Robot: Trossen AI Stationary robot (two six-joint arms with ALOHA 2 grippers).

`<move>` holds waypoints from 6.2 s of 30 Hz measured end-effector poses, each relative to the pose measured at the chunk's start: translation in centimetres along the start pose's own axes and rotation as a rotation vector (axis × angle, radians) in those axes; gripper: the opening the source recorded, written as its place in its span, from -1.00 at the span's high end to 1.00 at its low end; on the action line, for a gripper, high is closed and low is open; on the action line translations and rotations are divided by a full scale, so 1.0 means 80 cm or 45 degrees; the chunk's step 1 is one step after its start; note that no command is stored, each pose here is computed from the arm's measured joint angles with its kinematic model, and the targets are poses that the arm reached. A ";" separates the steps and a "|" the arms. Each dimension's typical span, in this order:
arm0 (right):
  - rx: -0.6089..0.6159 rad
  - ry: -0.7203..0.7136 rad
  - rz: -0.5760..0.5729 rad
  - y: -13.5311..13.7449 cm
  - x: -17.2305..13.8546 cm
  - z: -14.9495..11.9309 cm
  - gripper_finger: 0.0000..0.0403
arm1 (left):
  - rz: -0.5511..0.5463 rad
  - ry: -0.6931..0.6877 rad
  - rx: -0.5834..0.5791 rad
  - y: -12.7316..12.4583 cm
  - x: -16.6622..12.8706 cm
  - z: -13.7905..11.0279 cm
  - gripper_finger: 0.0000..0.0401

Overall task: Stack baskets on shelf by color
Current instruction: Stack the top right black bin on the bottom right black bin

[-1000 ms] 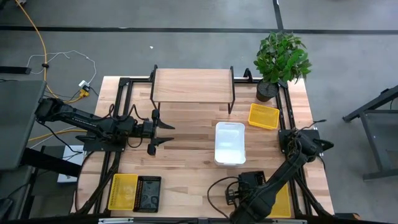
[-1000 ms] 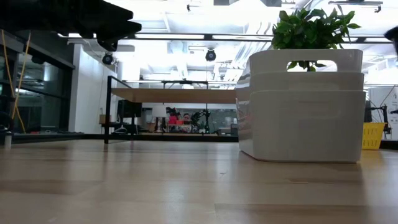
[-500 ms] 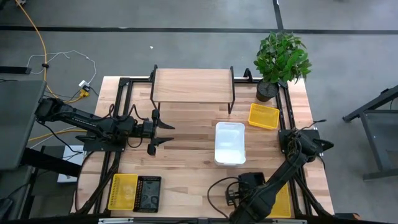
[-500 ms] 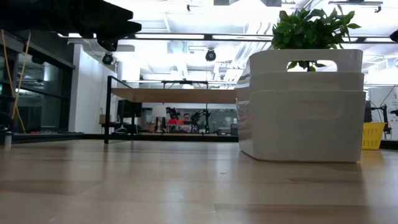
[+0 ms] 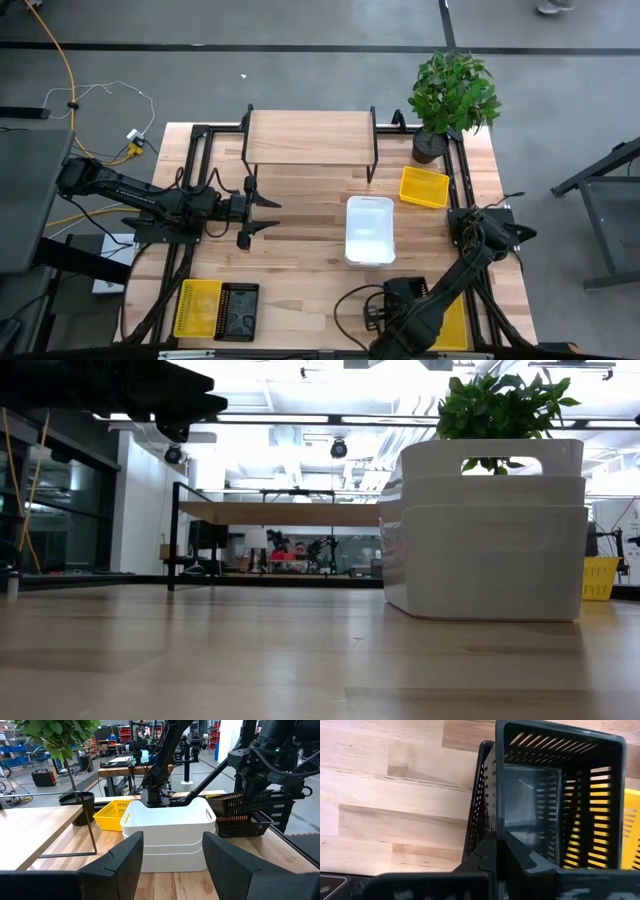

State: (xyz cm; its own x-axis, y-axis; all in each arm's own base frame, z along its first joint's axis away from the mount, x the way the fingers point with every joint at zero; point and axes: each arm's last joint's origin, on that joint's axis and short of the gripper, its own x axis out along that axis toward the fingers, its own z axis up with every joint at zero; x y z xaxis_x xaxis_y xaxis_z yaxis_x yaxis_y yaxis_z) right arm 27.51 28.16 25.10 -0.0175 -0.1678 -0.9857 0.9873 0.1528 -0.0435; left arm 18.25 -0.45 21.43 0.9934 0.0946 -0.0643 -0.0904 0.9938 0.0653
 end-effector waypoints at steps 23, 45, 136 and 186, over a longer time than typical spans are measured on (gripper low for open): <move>-0.207 0.041 -0.020 -0.001 -0.007 0.000 0.22 | 0.000 0.000 0.000 0.000 0.000 0.000 0.04; -0.305 0.137 0.019 0.021 0.072 0.005 0.22 | 0.000 0.000 0.000 0.000 0.000 0.000 0.04; -0.522 -0.179 0.471 -0.196 0.002 0.019 0.93 | 0.004 -0.009 -0.004 0.000 0.000 0.001 0.04; -0.549 0.186 0.291 -0.159 0.052 0.030 1.00 | 0.005 -0.009 -0.002 0.000 0.000 0.001 0.04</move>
State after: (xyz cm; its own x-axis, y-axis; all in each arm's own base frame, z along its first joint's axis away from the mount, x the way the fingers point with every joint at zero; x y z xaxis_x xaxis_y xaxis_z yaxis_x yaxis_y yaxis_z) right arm 15.23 23.14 21.97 0.1389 0.0502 -0.9890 0.8141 0.5629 0.1429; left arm 18.25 -0.44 21.51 0.9936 0.0977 -0.0567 -0.0940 0.9935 0.0640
